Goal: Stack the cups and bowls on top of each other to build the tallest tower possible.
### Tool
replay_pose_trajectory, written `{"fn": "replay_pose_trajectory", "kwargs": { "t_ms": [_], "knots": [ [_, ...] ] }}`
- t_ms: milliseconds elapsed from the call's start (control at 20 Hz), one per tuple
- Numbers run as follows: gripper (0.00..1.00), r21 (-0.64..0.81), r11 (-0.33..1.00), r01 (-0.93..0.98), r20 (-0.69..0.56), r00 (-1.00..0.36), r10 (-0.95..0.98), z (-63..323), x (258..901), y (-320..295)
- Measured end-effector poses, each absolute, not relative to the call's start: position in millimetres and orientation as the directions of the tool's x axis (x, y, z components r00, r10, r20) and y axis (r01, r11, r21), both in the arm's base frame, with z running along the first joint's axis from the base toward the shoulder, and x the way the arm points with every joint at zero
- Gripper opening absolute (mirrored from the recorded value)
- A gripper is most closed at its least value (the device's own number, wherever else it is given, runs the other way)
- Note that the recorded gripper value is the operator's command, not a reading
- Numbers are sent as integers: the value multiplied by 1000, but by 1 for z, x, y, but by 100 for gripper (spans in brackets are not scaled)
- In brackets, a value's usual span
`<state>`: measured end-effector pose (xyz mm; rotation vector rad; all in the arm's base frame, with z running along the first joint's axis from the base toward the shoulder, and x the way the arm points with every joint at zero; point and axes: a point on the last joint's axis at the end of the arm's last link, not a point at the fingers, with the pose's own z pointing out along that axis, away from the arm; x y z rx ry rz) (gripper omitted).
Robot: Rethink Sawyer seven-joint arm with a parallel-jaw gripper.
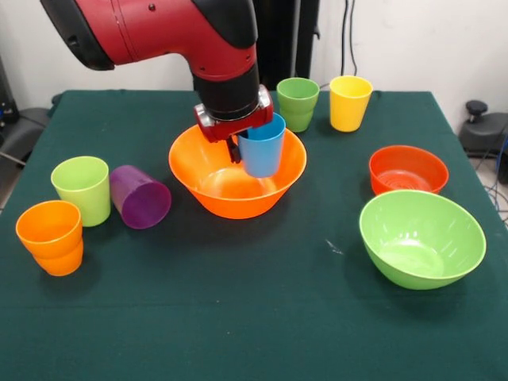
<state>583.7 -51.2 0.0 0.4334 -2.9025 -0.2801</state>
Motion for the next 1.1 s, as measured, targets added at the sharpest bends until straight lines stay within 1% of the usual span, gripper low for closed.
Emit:
{"fn": "replay_pose_trajectory", "kwargs": {
  "t_ms": [400, 1100],
  "knots": [
    [0, 239, 936, -260, 171, -937, -304, -10, 578, -47],
    [0, 243, 939, -243, 160, -945, -286, -8, 582, -57]
  ]
}}
